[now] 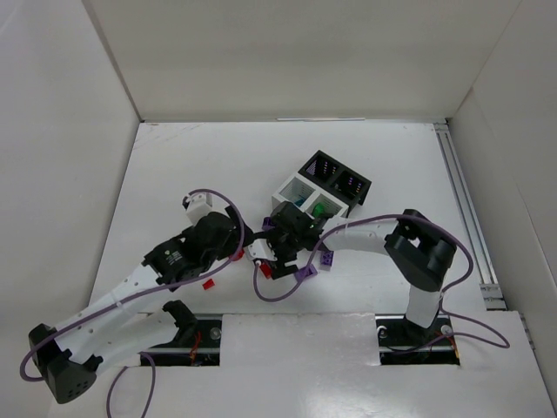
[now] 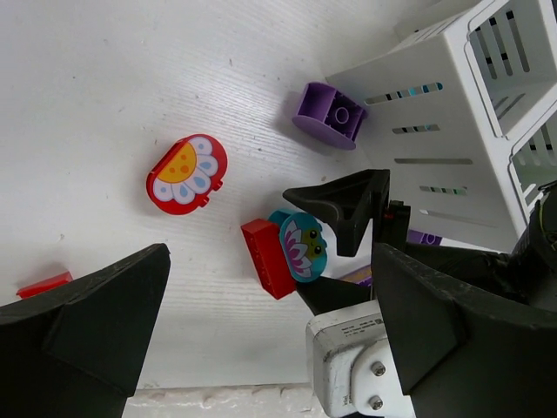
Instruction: Sort the legos into containers by color
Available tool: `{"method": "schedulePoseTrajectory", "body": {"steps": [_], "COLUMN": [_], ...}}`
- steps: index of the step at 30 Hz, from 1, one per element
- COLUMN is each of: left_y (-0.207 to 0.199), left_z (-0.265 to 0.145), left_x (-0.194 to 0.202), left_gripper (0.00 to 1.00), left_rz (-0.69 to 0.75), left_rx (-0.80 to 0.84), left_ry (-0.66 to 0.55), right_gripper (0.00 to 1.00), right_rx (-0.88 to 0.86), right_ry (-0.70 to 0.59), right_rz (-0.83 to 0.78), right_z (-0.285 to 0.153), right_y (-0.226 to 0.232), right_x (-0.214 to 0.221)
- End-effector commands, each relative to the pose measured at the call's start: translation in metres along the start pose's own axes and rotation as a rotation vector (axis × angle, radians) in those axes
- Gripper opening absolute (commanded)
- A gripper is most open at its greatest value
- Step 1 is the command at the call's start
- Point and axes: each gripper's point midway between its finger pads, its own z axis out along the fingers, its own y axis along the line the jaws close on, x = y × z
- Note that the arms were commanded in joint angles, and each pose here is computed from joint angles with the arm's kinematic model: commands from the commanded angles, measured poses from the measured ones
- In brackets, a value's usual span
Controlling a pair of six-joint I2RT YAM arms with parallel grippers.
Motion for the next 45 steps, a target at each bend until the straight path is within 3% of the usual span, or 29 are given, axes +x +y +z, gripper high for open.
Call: {"method": "schedulePoseTrajectory", "body": {"steps": [1, 5, 9, 17, 22, 31, 32, 34, 36, 37, 42, 45], "left_y": [-0.002, -0.001, -0.002, -0.033, -0.090, -0.116, -0.121, -0.125, -0.126, -0.128, -0.132, -0.132], "left_z": [-0.009, -0.013, -0.020, -0.017, -0.032, -0.043, -0.047, -0.052, -0.054, -0.058, -0.072, -0.077], "left_x": [-0.015, -0.018, -0.023, 0.002, 0.017, 0.008, 0.007, 0.007, 0.012, 0.013, 0.022, 0.019], "left_gripper": [1.00, 1.00, 1.00, 1.00, 1.00, 1.00, 0.89, 0.79, 0.60, 0.55, 0.42, 0.40], "left_rz": [-0.027, -0.047, -0.062, 0.050, 0.115, 0.132, 0.141, 0.143, 0.149, 0.150, 0.150, 0.147], "left_rx": [-0.004, -0.009, 0.019, 0.243, 0.610, 0.737, 0.770, 0.802, 0.837, 0.860, 0.963, 0.978], "left_ry": [-0.041, -0.050, -0.066, 0.024, 0.059, 0.013, 0.010, 0.012, 0.023, 0.023, 0.048, 0.034], "right_gripper": [0.88, 0.58, 0.47, 0.40, 0.37, 0.37, 0.37, 0.37, 0.37, 0.37, 0.37, 0.36], "right_rx": [0.007, 0.022, 0.048, 0.270, 0.442, 0.487, 0.499, 0.522, 0.542, 0.547, 0.603, 0.615], "right_ry": [-0.028, -0.027, -0.039, -0.153, -0.196, -0.304, -0.320, -0.307, -0.293, -0.291, -0.350, -0.392], "right_rz": [-0.010, 0.005, 0.008, 0.000, 0.091, 0.124, 0.123, 0.141, 0.148, 0.162, 0.152, 0.140], "right_z": [0.001, -0.006, -0.016, -0.088, -0.135, -0.168, -0.173, -0.176, -0.177, -0.177, -0.193, -0.202], "right_y": [-0.007, -0.002, -0.005, -0.029, -0.041, -0.032, -0.033, -0.034, -0.037, -0.037, -0.042, -0.042], "right_x": [-0.010, -0.010, -0.013, -0.067, -0.084, -0.109, -0.113, -0.109, -0.106, -0.105, -0.117, -0.127]}}
